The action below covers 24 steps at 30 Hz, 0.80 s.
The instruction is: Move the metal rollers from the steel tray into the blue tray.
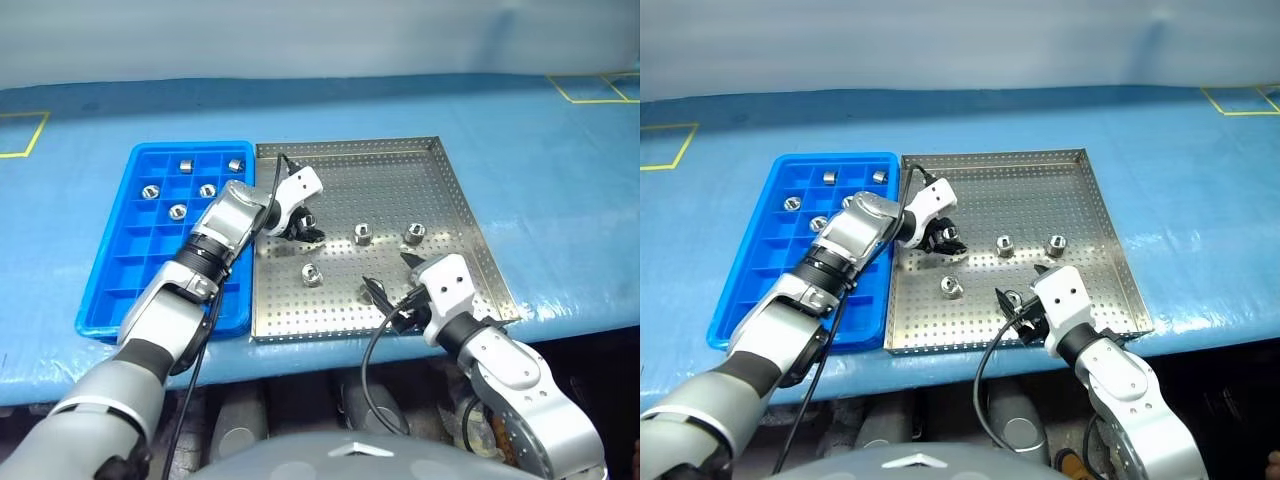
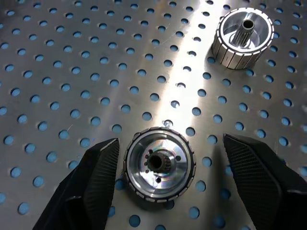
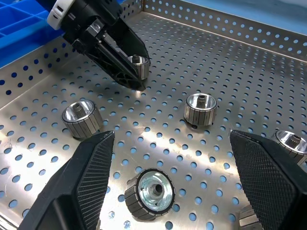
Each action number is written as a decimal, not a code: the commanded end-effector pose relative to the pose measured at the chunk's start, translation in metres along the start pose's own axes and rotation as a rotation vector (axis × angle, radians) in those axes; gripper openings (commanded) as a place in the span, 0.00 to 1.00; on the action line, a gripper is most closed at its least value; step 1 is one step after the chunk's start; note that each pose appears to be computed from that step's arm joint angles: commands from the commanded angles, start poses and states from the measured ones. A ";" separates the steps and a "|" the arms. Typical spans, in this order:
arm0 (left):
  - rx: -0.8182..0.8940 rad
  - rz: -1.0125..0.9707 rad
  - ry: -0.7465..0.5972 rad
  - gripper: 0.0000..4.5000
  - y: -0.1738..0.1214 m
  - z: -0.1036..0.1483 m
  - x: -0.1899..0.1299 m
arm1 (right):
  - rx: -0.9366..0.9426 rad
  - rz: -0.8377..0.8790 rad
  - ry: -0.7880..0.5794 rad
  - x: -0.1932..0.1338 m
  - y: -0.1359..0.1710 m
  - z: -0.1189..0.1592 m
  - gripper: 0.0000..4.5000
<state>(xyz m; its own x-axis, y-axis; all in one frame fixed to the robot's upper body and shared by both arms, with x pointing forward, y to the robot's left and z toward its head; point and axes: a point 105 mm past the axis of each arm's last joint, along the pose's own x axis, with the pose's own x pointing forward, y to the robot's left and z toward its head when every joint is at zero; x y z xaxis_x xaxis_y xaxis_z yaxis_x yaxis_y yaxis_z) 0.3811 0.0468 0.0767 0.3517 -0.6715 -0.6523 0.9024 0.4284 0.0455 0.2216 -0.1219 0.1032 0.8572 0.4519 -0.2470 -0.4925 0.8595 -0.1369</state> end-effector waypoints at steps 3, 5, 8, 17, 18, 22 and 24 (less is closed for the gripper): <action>-0.006 0.018 -0.021 0.41 0.004 0.005 -0.002 | -0.016 -0.016 -0.052 -0.004 -0.001 0.012 0.90; -0.009 0.022 -0.015 0.39 0.005 0.003 -0.003 | -0.016 -0.019 -0.051 -0.004 -0.001 0.012 0.90; -0.021 0.040 -0.015 0.39 0.009 0.000 -0.008 | -0.015 -0.019 -0.050 -0.004 -0.001 0.012 0.90; -0.093 0.202 -0.349 0.39 0.017 0.044 -0.072 | -0.011 0.004 -0.052 -0.002 0.003 0.012 0.90; -0.105 0.246 -0.395 0.39 0.019 0.047 -0.088 | -0.009 0.015 -0.057 0.000 0.004 0.013 0.90; -0.152 0.436 -0.453 0.39 0.027 0.036 -0.135 | -0.015 0.077 -0.090 0.008 0.014 0.022 0.90; -0.183 0.527 -0.446 0.39 0.030 0.022 -0.153 | -0.021 0.117 -0.115 0.015 0.019 0.029 0.90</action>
<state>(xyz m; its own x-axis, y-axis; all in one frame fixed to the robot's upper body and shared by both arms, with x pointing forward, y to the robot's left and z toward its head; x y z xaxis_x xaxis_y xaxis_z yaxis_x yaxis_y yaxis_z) 0.3660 0.1337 0.1800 0.7830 -0.5687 -0.2520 0.6041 0.7918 0.0899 0.2295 -0.1028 0.1153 0.8279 0.5264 -0.1934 -0.5545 0.8201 -0.1413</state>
